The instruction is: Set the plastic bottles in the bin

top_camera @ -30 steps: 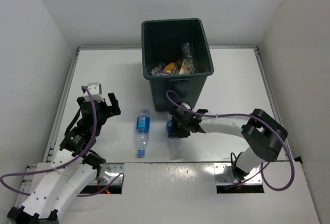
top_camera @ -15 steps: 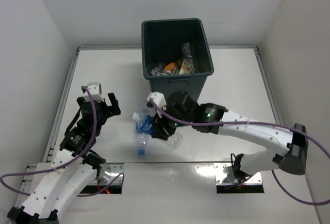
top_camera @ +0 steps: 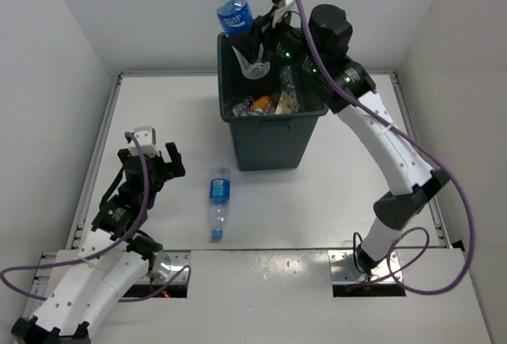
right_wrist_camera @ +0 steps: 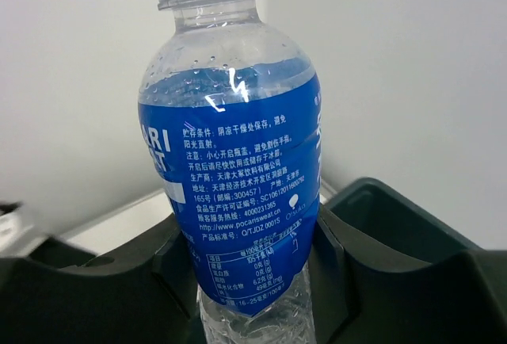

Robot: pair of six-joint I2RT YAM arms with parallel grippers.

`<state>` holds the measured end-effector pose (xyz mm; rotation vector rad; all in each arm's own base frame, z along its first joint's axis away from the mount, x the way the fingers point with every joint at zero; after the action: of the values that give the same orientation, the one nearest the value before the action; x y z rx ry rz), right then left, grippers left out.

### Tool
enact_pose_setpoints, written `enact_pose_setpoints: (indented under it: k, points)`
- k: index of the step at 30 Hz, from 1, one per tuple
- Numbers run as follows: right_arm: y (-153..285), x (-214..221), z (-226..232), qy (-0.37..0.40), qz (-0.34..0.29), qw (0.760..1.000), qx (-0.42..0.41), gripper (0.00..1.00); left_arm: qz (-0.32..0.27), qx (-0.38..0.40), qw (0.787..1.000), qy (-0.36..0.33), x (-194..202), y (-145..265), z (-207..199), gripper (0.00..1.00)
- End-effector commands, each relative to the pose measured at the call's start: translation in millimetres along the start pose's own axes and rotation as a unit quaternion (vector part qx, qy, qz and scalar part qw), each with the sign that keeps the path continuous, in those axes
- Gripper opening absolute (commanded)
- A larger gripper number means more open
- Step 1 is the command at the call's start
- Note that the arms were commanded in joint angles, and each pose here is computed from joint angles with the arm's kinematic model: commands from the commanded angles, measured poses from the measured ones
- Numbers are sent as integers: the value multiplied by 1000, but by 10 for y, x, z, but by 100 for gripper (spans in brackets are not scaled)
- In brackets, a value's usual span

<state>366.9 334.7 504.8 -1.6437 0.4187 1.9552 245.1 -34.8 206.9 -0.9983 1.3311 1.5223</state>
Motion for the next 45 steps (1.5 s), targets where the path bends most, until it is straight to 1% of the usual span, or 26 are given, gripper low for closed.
enact_pose_setpoints:
  k: [1, 2, 3, 5, 6, 7, 11, 15, 16, 17, 19, 20, 23, 26, 28, 31, 32, 34, 35, 36, 38, 39, 41, 42, 43, 45]
  points:
    - [-173, 12, -359, -40, -18, 999, 20, 35, -14, -2, 1000, 7, -117, 28, 7, 100]
    - [-207, 57, -573, -46, -17, 998, 42, 41, -14, -2, 1000, 7, -117, 28, 7, 100]
    - [-212, 51, -634, -51, -18, 997, 47, 56, -14, -2, 1000, 7, -117, 28, 7, 100]
    - [-199, 15, -693, -49, -25, 997, 55, 68, -14, -7, 1000, 7, -117, 28, 22, 100]
    - [-185, -21, -746, -53, -33, 996, 63, 88, -19, -7, 1000, 9, -136, 44, 30, 100]
    - [-185, -22, -746, -53, -33, 996, 63, 100, -19, -11, 1000, 9, -136, 44, 45, 100]
    - [-35, -298, -748, -45, -69, 992, 93, 100, -19, -16, 1000, 9, -137, 43, 60, 100]
    - [212, -461, -889, -42, -110, 981, 153, 100, -11, -16, 1000, 10, -106, 14, 44, 100]
    - [222, -300, -913, -47, -101, 980, 163, 100, -11, -16, 1000, 10, -106, 14, 44, 100]
    - [383, -450, -863, -38, -125, 976, 172, 100, -11, -16, 1000, 10, -106, 14, 44, 100]
    - [473, -357, -881, -22, -133, 975, 176, 100, -7, -11, 1000, 8, -89, 0, 21, 100]
    - [581, -442, -812, -8, -144, 973, 181, 100, -7, -11, 1000, 8, -89, 0, 20, 100]
    - [738, -305, -892, 28, -118, 970, 212, 100, -3, -6, 1000, 6, -72, -13, -1, 100]
    - [1072, -238, -1178, 41, -103, 965, 239, 100, -2, 3, 1000, 6, -71, -11, -31, 100]
    - [1362, -174, -1388, 6, -93, 965, 244, 100, -6, 3, 1000, 3, -91, -14, -30, 100]
    - [1704, -103, -1542, 17, -62, 977, 203, 100, -6, 8, 1000, 3, -91, -13, -47, 100]
    - [1832, -143, -1533, 7, -70, 976, 207, 100, -6, 8, 1000, 3, -91, -13, -47, 100]
    - [2039, -157, -1684, -37, -77, 968, 234, 100, -6, 14, 1000, 3, -91, -11, -68, 100]
    - [2092, -145, -1713, -95, -89, 962, 241, 100, -10, 32, 999, 3, -112, -3, -137, 100]
    - [2152, -165, -1756, -122, -99, 956, 247, 100, -6, 41, 999, 1, -94, -14, -171, 100]
    - [2260, -170, -1794, -191, -127, 939, 258, 100, -20, 93, 995, 30, -201, 25, -358, 100]
    - [2303, -142, -1826, -202, -137, 930, 274, 100, -36, 110, 992, 49, -294, 35, -427, 100]
    - [2305, -4, -1730, -206, -137, 928, 277, 100, -55, 145, 984, 86, -432, 72, -556, 100]
    - [2297, 45, -1701, -201, -139, 927, 286, 100, -75, 177, 974, 121, -562, 108, -671, 100]
    - [2264, 222, -1671, -206, -124, 927, 287, 100, -87, 190, 968, 139, -649, 132, -711, 100]
    - [2141, 343, -1401, -205, -118, 932, 276, 100, -123, 211, 952, 183, -884, 191, -762, 100]
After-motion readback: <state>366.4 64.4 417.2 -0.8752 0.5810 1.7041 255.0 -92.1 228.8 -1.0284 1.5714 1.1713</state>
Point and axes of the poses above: each gripper's point midway between its finger pads, its own y axis back along the fingers, its own z axis along the line the jaws close on, x = y × z, the point moved 1 cm from there along y, back along the fingers, and after that the axes turned 14 degrees about -y, right-handed, at the moved point
